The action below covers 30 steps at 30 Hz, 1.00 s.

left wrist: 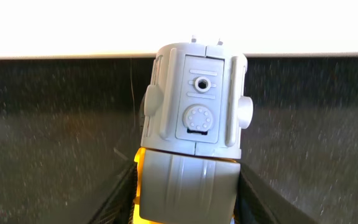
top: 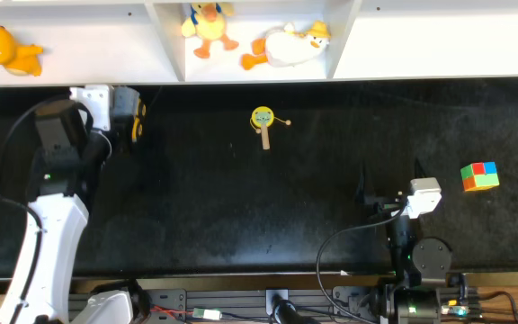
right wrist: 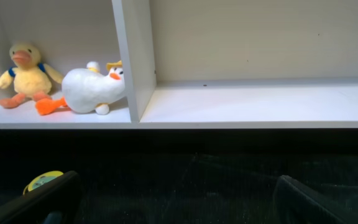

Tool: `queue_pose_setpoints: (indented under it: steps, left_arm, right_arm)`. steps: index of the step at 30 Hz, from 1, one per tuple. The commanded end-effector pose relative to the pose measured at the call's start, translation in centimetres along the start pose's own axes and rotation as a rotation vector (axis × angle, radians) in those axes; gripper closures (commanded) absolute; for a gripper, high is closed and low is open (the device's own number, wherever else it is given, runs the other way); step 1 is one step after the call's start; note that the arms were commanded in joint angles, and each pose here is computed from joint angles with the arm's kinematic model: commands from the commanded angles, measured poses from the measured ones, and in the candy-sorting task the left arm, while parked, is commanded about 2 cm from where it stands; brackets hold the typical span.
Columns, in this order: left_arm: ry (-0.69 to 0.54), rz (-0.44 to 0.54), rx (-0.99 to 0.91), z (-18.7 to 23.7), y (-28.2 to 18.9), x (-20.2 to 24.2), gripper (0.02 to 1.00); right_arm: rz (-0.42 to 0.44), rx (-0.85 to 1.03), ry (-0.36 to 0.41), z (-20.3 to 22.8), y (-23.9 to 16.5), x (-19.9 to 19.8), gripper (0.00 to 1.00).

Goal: Store Toys

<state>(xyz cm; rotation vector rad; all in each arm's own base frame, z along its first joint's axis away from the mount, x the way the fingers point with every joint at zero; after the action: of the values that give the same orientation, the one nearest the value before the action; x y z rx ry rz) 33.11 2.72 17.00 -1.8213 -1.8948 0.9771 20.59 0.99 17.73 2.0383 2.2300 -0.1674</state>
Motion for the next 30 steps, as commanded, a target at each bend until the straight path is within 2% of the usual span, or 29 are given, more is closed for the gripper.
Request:
queue_pose_setpoints:
  steps: [1,19,30]
  left_arm:
    - [-0.071,0.033,-0.062,-3.7,-0.2,-0.9,0.755]
    - [-0.119,0.066,-0.086,-10.9,4.4,-1.6,0.766]
    - [-0.128,0.061,-0.059,-11.0,7.1,-1.2,0.761]
  right_arm:
    - [-0.001,0.001,-0.003,0.4,0.0,0.1,0.005]
    - [-0.001,0.001,-0.003,0.4,0.0,0.1,0.005]
    - [-0.001,0.001,-0.003,0.4,0.0,0.1,0.005]
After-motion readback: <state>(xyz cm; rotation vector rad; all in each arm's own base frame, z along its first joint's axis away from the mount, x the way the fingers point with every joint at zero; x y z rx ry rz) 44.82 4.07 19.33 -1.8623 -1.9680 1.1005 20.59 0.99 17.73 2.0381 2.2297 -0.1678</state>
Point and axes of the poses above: each gripper's point midway between its finger pads, its own y axis out along the fingers, its own x axis along the line the jaws close on, z = x × y, the point moved 4 cm from there along -y, back along the fingers, and after that the axes turned 13 degrees about -y, right-handed, at the moved point
